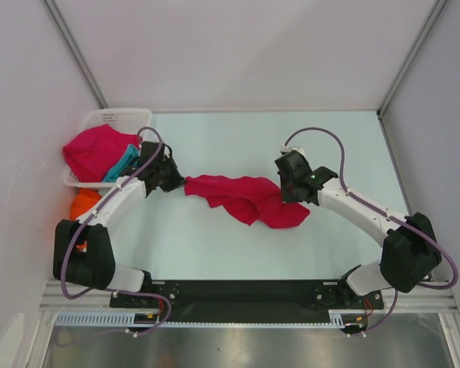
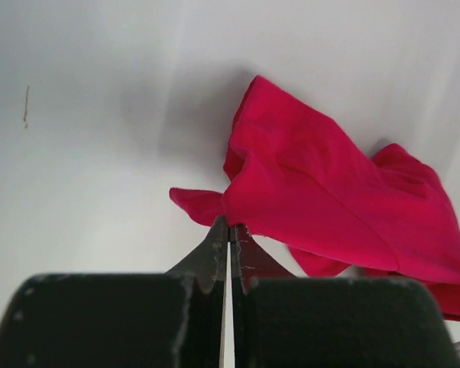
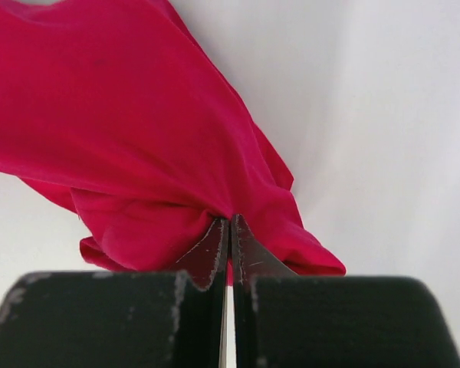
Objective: Fold and stack the t-shirts
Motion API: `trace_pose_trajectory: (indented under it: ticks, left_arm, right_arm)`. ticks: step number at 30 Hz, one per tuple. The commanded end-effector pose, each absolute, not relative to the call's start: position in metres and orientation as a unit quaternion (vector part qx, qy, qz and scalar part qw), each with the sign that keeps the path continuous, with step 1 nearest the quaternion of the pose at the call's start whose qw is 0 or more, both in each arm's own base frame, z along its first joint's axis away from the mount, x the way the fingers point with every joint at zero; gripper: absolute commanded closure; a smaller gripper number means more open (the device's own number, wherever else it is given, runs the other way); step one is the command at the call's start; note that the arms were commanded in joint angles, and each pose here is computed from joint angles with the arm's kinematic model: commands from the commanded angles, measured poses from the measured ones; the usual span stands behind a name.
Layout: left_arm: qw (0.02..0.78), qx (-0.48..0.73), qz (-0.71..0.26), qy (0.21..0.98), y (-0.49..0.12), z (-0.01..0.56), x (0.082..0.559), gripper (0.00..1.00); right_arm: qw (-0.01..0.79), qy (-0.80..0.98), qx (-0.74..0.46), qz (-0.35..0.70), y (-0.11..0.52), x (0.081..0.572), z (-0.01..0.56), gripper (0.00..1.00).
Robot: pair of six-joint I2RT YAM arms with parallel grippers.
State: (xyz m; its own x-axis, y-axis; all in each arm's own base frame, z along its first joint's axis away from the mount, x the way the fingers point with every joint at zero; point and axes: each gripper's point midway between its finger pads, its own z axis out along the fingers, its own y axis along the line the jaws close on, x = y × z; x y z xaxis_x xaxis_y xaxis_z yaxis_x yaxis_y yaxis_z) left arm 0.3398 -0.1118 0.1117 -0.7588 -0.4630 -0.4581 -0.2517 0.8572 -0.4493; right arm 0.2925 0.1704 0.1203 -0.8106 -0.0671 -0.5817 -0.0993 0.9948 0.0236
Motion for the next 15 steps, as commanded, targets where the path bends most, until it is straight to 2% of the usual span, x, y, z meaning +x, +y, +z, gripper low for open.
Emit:
trace_pose_trajectory:
  ticks: [1,8,14,15]
  left_arm:
    - [0.348,-0.211,-0.196,0.892,-0.100,0.137,0.366,1.00]
    - [0.363,-0.219,-0.193,0.885,-0.088,0.152,0.369,1.00]
    - [0.370,-0.221,-0.187,0.883,-0.083,0.162,0.374,1.00]
    - [0.367,-0.222,-0.186,0.884,-0.083,0.159,0.375,1.00]
  right_arm:
    - [0.321,0.946,-0.030,0.025,0.165,0.291,0.125,1.00]
    - [0.315,0.948,-0.026,0.028,0.164,0.266,0.133,0.99]
    - [0.318,0.946,-0.037,0.049,0.180,0.216,0.153,0.84]
    - [0.319,0.945,-0.036,0.060,0.181,0.206,0.157,0.77]
